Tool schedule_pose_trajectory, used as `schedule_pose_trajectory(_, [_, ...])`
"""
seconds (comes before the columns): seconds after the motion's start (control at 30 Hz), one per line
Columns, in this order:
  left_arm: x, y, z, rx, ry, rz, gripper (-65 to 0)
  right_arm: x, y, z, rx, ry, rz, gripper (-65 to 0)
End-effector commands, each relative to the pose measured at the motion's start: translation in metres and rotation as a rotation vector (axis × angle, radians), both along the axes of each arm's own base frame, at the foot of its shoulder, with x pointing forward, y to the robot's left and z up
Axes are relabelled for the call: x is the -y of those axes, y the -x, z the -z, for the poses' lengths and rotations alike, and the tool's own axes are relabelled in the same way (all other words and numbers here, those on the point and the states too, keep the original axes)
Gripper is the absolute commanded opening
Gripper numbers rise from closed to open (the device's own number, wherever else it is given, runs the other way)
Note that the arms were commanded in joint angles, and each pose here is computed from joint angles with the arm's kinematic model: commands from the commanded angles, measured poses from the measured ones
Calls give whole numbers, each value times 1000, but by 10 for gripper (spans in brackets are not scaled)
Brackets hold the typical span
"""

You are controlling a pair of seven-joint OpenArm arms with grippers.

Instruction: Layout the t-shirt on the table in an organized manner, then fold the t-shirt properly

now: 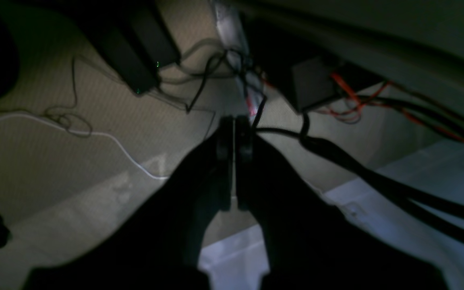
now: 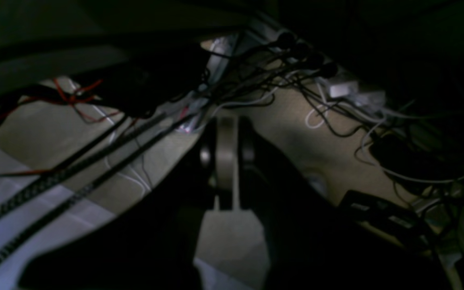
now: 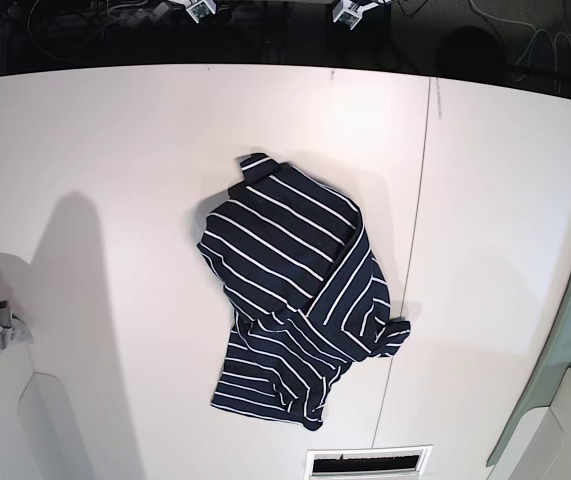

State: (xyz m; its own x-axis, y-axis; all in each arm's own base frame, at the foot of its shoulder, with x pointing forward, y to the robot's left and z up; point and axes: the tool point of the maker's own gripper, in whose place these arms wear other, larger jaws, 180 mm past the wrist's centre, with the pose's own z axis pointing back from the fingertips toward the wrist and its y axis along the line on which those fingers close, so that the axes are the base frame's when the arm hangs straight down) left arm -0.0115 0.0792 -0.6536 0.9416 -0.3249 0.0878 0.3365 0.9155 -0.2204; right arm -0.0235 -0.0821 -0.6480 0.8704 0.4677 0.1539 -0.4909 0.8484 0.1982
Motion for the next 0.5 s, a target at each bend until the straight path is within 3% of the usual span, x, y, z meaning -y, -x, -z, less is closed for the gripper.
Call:
schedule_pose_trajectory(0.0, [3, 2, -1, 4, 12, -5, -633, 3, 1, 0, 4, 0, 2, -614])
schedule_pose_trajectory(0.13, [5, 9, -2, 9, 21, -15, -633, 10, 11, -1, -12, 10, -2, -614])
schedule_pose_trajectory(0.33, [-6, 7, -10, 99, 51, -135, -633, 21, 36, -4, -41, 20, -8, -614])
schedule_pose_trajectory(0.47, [-19, 7, -19, 151, 50, -152, -633, 18, 51, -16, -58, -53, -18, -614])
